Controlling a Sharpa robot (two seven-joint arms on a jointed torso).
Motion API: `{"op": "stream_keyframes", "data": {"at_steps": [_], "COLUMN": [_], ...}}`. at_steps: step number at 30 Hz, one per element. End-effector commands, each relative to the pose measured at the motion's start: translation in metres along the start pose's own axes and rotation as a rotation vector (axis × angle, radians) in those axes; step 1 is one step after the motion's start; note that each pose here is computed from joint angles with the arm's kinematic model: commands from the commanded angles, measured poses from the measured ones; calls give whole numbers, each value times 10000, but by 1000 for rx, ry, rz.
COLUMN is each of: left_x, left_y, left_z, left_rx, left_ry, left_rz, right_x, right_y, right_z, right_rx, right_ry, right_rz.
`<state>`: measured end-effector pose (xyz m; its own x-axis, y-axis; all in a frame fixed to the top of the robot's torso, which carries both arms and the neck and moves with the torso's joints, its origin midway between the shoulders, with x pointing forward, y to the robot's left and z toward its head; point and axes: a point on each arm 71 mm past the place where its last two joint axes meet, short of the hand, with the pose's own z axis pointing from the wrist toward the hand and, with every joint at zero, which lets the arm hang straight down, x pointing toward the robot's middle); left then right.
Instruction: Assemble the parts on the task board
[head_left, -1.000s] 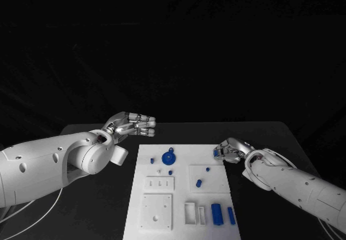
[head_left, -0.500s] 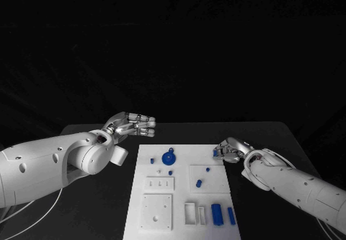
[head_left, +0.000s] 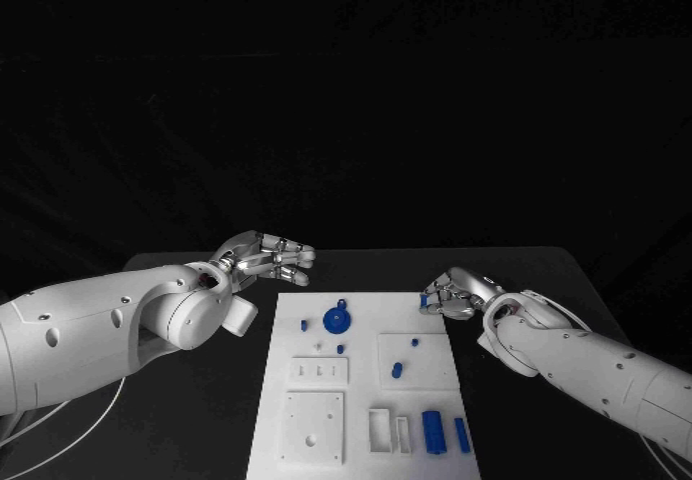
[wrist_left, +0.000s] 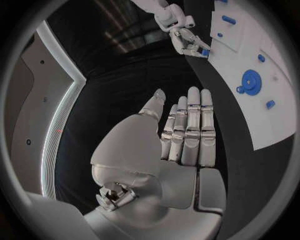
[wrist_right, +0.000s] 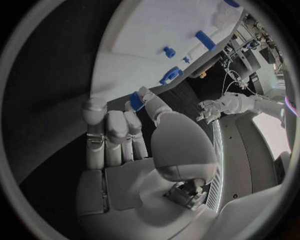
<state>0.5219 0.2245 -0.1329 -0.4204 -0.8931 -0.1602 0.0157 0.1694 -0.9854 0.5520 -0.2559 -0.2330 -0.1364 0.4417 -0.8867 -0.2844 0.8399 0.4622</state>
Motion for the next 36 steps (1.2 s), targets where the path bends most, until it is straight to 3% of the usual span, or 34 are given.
{"op": "stream_keyframes", "data": {"at_steps": [1, 9, 18, 25, 36], "left_x": [44, 145, 337, 459, 567], "left_y": [64, 104, 108, 129, 135], "left_z": [26, 152, 318, 399, 462], "left_rx": [-116, -274, -383, -425, -451], "left_ry": [43, 113, 170, 182, 200], "left_rz": [81, 214, 352, 393, 432], "right_x": [-32, -95, 30, 130, 238], "right_y": [84, 516, 1025, 1288, 1545], "right_z": [24, 88, 150, 181, 211], "right_rx": [50, 22, -51, -94, -144], "right_ry": [40, 69, 95, 108, 128], "right_rz": [-41, -62, -52, -48, -54]}}
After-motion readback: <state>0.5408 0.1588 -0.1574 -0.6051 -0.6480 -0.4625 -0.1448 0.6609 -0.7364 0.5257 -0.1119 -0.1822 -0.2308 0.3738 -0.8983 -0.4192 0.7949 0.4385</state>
